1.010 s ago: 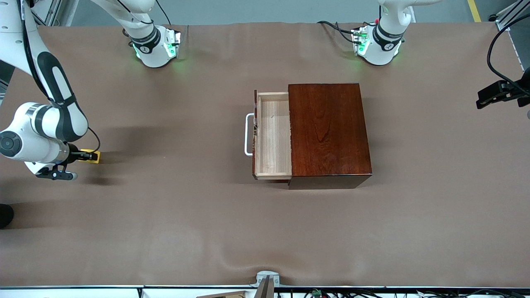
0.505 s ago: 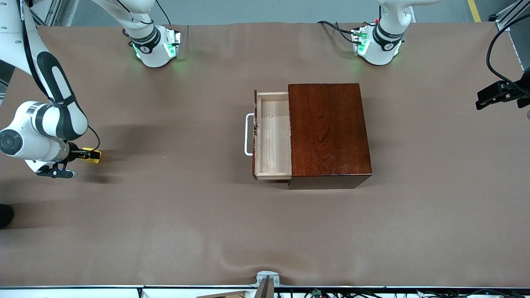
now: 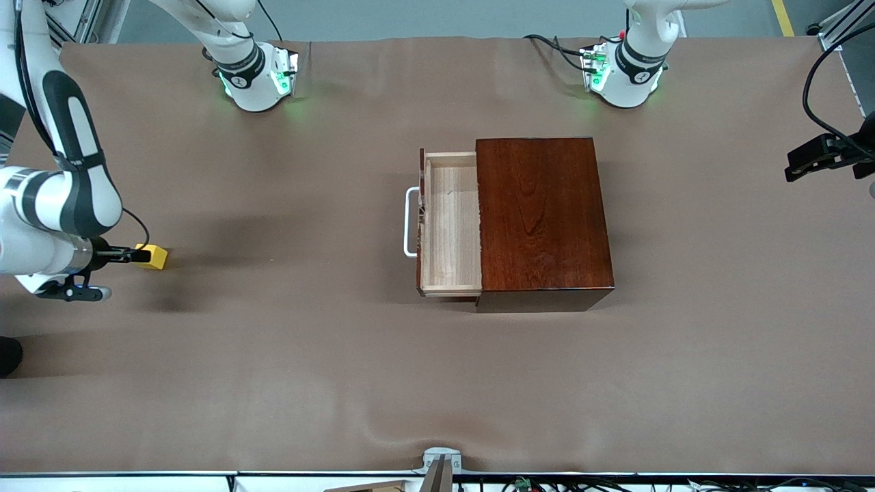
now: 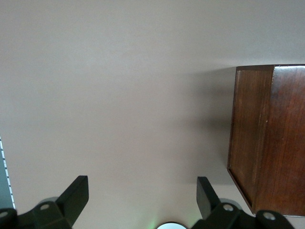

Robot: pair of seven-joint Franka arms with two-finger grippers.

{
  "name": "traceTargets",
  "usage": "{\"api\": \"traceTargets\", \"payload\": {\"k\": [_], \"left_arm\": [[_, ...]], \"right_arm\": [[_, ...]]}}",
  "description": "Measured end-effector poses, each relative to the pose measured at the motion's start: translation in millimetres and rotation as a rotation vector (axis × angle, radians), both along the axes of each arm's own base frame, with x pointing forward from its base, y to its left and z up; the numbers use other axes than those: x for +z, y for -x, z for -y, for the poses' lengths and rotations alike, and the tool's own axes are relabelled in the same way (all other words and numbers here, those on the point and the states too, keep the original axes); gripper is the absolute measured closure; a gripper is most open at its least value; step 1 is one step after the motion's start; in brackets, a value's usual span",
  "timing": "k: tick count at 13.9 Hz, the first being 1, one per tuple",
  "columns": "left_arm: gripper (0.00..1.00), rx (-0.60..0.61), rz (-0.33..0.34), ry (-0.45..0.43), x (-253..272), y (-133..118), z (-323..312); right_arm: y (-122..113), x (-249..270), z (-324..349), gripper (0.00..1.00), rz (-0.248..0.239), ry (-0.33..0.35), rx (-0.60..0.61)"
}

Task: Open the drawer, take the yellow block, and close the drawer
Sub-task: 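Lower the yellow cube onto the table and open the right gripper, then raise the right gripper away from the yellow cube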

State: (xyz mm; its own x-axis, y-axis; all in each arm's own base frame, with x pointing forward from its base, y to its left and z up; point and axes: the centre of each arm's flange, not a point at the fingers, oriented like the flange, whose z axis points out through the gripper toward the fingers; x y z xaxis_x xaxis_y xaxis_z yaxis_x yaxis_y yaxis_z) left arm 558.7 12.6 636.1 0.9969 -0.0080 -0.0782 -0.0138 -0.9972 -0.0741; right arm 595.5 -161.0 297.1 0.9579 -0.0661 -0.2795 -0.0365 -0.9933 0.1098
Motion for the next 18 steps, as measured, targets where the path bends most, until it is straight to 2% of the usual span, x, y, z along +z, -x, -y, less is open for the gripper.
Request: {"api": "traceTargets", "payload": {"k": [4,7,9,12,15,18], "left_arm": [[0.0,-0.002,-0.001,0.0,-1,0,1],[0.0,-0.002,-0.001,0.0,-1,0,1],[0.0,-0.002,-0.001,0.0,-1,0,1],[0.0,-0.003,0.0,0.0,-1,0,1],[0.0,-0.003,0.0,0.0,-2,-1,2],[0.0,-0.003,0.0,0.0,-2,-1,2]], "right_arm": [[-21,103,-40,0.0,-0.025,0.019,0.037],[-24,171,-59,0.0,-0.008,0.023,0.047],[-19,209,-80,0.0,0.008,-0.012,0.056],[-1,272,-114,0.0,0.049,-0.047,0.089],[26,330,-147,0.0,0.127,-0.069,0.138],[60,368,-175,0.0,0.142,-0.094,0.179]]}}
